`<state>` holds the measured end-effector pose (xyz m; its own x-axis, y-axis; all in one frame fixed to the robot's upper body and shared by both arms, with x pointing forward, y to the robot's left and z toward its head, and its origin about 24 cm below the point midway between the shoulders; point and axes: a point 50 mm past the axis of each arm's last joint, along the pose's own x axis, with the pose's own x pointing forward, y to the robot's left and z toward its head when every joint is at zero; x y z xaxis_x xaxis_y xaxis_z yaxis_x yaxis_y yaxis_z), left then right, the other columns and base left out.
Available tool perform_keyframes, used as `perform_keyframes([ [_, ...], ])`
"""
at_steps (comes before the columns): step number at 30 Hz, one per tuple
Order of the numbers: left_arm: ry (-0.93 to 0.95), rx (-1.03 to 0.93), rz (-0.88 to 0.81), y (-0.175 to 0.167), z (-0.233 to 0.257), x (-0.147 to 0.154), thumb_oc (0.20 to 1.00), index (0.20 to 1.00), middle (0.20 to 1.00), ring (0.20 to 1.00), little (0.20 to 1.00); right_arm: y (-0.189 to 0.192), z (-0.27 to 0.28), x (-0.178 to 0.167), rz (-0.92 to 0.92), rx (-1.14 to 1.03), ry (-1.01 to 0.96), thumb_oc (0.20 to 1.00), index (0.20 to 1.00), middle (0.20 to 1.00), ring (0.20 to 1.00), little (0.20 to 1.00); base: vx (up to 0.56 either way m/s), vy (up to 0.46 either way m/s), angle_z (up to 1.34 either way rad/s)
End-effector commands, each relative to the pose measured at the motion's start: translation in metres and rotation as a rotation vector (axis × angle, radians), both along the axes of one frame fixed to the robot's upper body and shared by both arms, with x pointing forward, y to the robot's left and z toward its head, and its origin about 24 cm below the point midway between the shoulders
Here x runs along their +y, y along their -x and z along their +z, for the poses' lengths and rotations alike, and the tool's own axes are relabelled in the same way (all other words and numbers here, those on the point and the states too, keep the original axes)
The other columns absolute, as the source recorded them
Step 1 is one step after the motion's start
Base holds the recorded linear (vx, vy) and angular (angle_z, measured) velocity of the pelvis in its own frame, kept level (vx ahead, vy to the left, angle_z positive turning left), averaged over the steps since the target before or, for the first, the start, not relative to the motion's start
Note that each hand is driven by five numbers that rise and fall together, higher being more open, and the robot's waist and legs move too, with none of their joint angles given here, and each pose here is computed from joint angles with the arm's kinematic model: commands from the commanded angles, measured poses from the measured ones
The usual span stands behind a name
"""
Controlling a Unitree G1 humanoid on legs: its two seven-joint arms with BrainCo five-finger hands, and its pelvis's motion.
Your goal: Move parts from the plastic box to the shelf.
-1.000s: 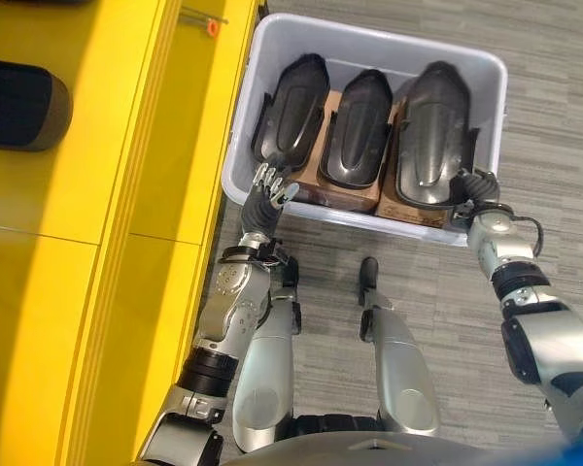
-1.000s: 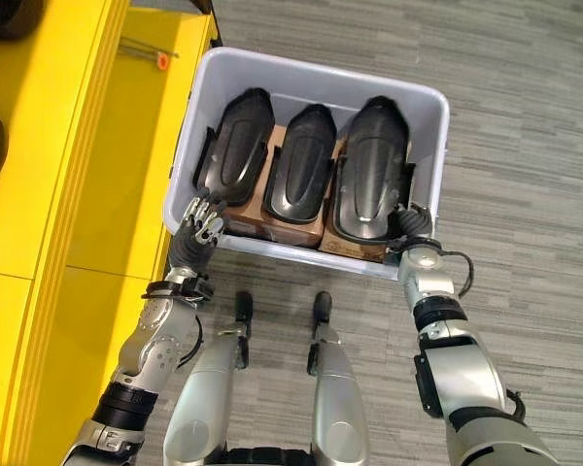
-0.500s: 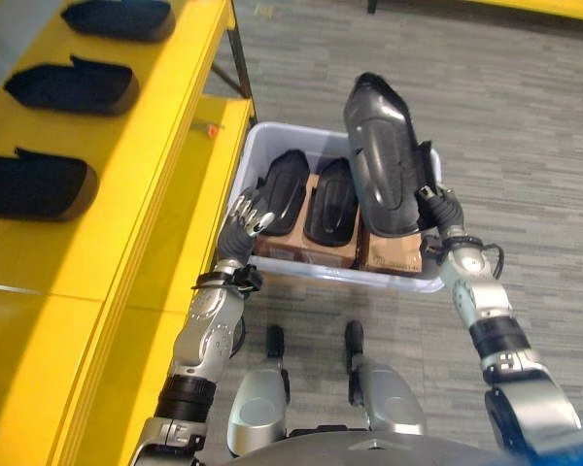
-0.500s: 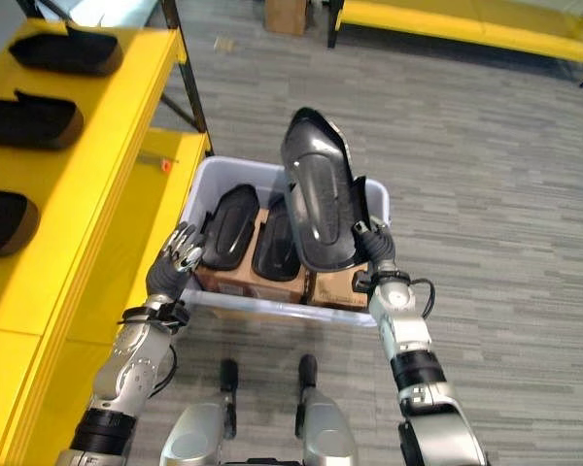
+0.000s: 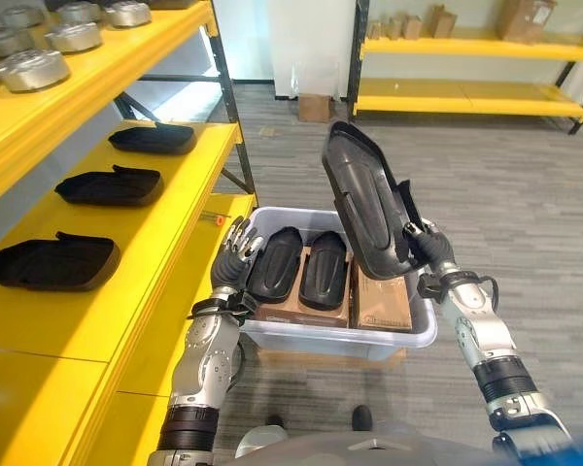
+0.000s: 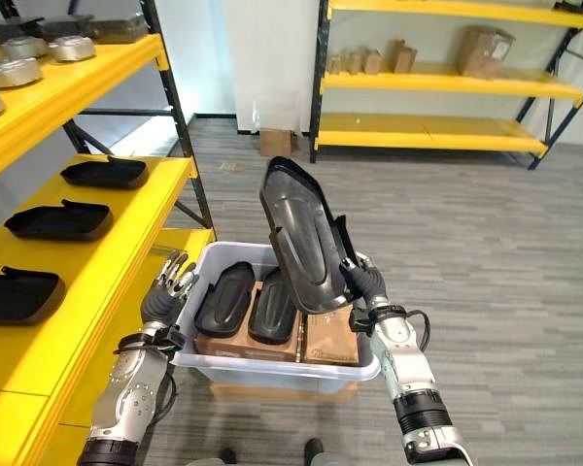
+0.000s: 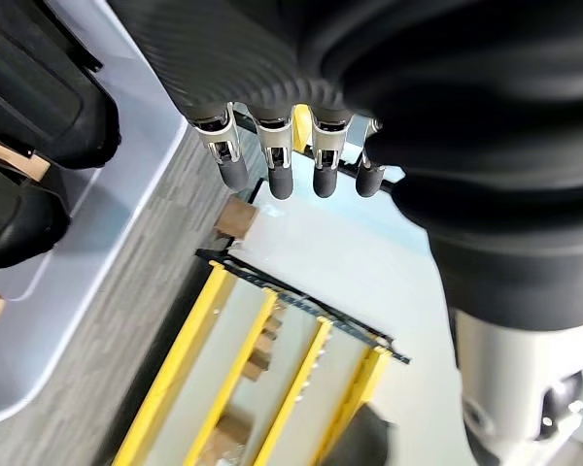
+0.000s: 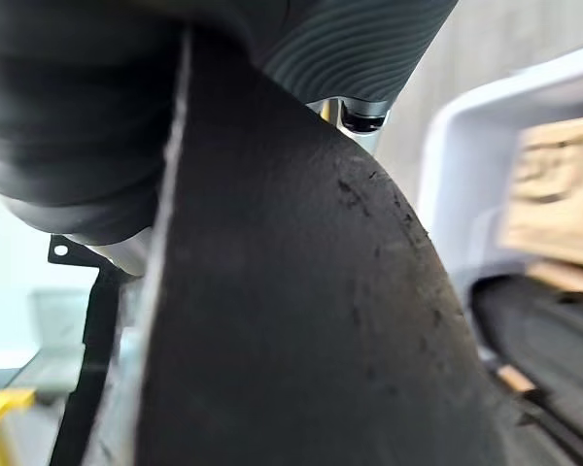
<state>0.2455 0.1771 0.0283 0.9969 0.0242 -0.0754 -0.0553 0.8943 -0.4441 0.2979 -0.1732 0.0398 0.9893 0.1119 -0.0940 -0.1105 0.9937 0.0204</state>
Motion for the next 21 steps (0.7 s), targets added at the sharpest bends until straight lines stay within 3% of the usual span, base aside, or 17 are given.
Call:
perform_keyframes([
  [1,-0.072,-0.07,-0.001,0.005,0.012,0.011,1.0,1.0,1.0,1.0,1.0,-0.011,0.047,0.016,0.046,-0.234,-0.088,0.2,0.2,0.2,0.2,0.2,-0.06,-0.161,0.27],
  [7,-0.074,0.015,0.044,0.016,-0.007,0.018,1.0,1.0,1.0,1.0,1.0,-0.019,0.073,0.036,0.068,-0.327,-0.179,0.2,0.2,0.2,0.2,0.2,-0.18,-0.167,0.51],
  [11,-0.129,0.016,0.043,0.016,-0.007,0.019,1.0,1.0,1.0,1.0,1.0,-0.014,0.072,0.039,0.059,-0.332,-0.187,0.2,0.2,0.2,0.2,0.2,-0.09,-0.02,1.71],
  [21,-0.085,0.027,-0.003,0.011,-0.012,0.005,1.0,1.0,1.0,1.0,1.0,0.001,0.036,0.046,0.04,-0.21,-0.263,0.2,0.2,0.2,0.2,0.2,0.03,0.135,0.7],
])
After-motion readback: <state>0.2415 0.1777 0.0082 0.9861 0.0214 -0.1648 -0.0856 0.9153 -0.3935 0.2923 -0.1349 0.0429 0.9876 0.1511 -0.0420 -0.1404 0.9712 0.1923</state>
